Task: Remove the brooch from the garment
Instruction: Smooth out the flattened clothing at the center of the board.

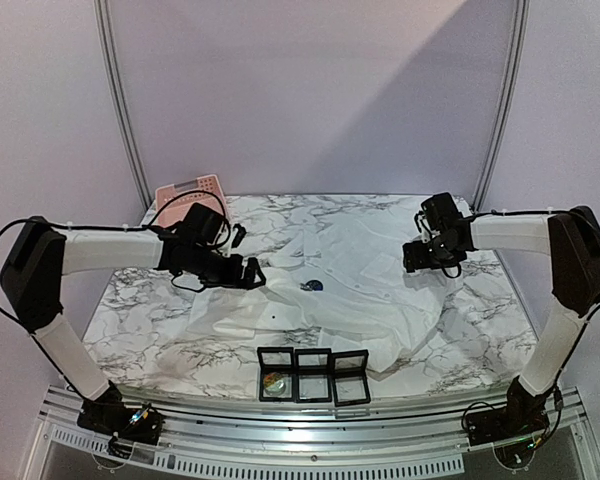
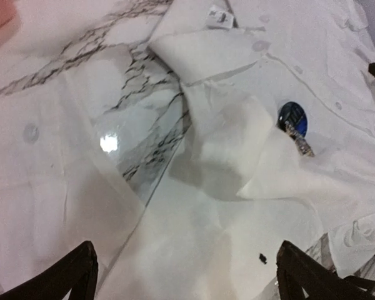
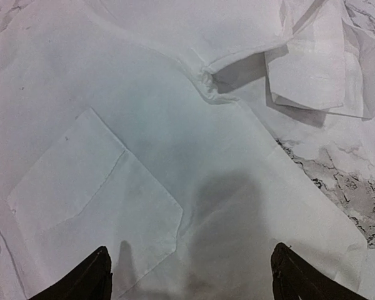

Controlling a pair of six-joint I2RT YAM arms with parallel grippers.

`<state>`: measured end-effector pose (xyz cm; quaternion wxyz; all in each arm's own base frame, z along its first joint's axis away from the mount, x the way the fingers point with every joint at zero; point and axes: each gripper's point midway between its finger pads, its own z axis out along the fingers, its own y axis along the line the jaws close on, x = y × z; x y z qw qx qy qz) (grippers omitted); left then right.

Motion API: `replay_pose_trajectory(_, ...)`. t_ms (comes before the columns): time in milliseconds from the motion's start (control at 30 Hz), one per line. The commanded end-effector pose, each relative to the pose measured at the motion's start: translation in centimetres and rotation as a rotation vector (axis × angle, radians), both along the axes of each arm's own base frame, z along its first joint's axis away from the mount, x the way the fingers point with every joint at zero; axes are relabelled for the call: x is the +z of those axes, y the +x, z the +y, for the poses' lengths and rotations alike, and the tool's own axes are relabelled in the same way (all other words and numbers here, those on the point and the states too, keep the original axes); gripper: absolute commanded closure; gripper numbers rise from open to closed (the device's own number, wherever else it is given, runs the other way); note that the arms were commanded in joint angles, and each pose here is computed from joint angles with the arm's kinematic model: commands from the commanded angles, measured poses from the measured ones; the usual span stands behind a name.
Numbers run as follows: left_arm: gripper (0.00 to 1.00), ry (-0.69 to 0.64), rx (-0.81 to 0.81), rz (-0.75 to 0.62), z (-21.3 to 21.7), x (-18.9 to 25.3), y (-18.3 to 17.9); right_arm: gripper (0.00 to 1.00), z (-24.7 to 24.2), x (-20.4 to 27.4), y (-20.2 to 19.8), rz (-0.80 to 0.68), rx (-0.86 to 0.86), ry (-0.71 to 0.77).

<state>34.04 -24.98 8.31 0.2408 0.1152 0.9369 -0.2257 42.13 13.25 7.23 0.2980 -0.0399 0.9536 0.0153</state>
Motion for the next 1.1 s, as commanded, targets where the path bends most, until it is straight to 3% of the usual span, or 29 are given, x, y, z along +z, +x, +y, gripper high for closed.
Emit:
replay_pose_trajectory(0,0.0,0.014,0.112,-0.041,2.4,-0.1,-1.1,0.13,-0.3,-1.0,-0.2,0.027,0.008,-0.017)
replay_pose_trajectory(167,0.0,0.008,0.123,0.018,3.3,-1.6,-3.8,0.14,-0.4,-1.5,-0.3,0.026,0.003,-0.01)
replay_pose_trajectory(333,0.0,0.061,0.114,0.061,4.2,-3.5,-5.7,0.24,-0.3,-2.2,-0.2,0.038,0.003,-0.008)
replay_pose_trajectory(567,0.0,0.091,0.079,0.082,3.8,-4.5,-6.7,0.38,0.3,-2.6,-0.1,0.038,0.013,0.025)
replay_pose_trajectory(800,0.01,0.147,0.066,0.083,3.8,-5.4,-6.7,0.43,0.5,-3.6,-0.4,0.056,0.017,0.034)
replay_pose_trajectory(933,0.05,0.156,0.06,0.081,3.7,-5.6,-6.5,0.46,0.3,-4.4,-0.5,0.069,0.013,0.022)
replay_pose_trajectory(1067,0.19,0.159,0.04,0.102,3.4,-6.2,-6.7,0.54,0.0,-5.1,-0.5,0.076,0.002,0.001)
